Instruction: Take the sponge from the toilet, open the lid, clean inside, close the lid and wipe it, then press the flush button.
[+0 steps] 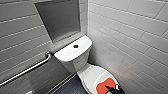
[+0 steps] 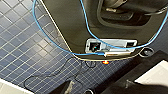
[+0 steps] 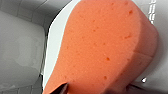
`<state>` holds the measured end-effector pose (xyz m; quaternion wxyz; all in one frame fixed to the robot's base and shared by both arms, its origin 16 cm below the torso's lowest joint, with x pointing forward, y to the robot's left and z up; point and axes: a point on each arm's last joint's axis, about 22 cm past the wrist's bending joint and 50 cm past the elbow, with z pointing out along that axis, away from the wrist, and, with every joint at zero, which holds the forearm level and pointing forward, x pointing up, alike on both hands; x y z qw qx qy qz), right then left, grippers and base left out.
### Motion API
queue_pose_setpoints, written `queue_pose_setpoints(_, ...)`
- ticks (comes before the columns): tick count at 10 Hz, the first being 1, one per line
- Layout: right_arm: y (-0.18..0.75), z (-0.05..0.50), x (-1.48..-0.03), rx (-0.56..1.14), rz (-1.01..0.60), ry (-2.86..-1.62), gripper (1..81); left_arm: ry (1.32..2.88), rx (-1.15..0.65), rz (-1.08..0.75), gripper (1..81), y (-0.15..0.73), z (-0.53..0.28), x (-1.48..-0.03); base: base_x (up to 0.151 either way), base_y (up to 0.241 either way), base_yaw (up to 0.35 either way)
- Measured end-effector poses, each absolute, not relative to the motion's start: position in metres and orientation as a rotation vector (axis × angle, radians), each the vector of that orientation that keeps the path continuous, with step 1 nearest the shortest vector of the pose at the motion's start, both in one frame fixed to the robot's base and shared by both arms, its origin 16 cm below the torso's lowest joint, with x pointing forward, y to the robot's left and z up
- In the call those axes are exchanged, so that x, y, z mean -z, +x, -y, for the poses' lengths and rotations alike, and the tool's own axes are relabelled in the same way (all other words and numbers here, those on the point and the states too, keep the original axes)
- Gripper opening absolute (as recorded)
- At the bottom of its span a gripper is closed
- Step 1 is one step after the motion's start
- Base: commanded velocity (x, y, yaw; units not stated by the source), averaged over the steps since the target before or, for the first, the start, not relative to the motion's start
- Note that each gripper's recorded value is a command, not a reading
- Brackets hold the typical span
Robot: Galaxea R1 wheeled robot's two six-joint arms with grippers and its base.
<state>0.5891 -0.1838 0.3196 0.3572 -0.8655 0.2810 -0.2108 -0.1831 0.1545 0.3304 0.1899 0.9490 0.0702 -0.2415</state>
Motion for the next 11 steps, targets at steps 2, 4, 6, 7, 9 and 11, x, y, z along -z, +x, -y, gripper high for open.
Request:
queue_pose_setpoints(2, 0.599, 0.181, -0.317, 0.621, -0.675, -2.24, 81.1, 2.669, 0.69, -0.196, 81.1, -0.185, -0.158, -0.331, 0.0, 0.0, 0.0)
queue_pose_setpoints(4, 0.606, 0.179, -0.314, 0.702, -0.628, -2.243, 81.1, 2.666, 0.7, -0.196, 81.1, -0.186, -0.158, -0.332, 0.0, 0.0, 0.0)
queue_pose_setpoints(6, 0.606, 0.175, -0.307, 0.72, -0.631, -2.252, 1.0, 2.661, 0.713, -0.193, 81.1, -0.188, -0.157, -0.333, 0.0, 0.0, 0.0)
queue_pose_setpoints(7, 0.605, 0.178, -0.306, 0.724, -0.628, -2.258, 1.0, 2.661, 0.709, -0.195, 81.1, -0.187, -0.156, -0.333, 0.0, 0.0, 0.0)
queue_pose_setpoints(9, 0.601, 0.183, -0.309, 0.692, -0.618, -2.264, 1.0, 2.657, 0.708, -0.196, 81.1, -0.187, -0.153, -0.333, 0.0, 0.0, 0.0)
queue_pose_setpoints(11, 0.591, 0.195, -0.316, 0.638, -0.601, -2.273, 1.0, 2.658, 0.691, -0.192, 81.1, -0.178, -0.151, -0.328, 0.0, 0.0, 0.0)
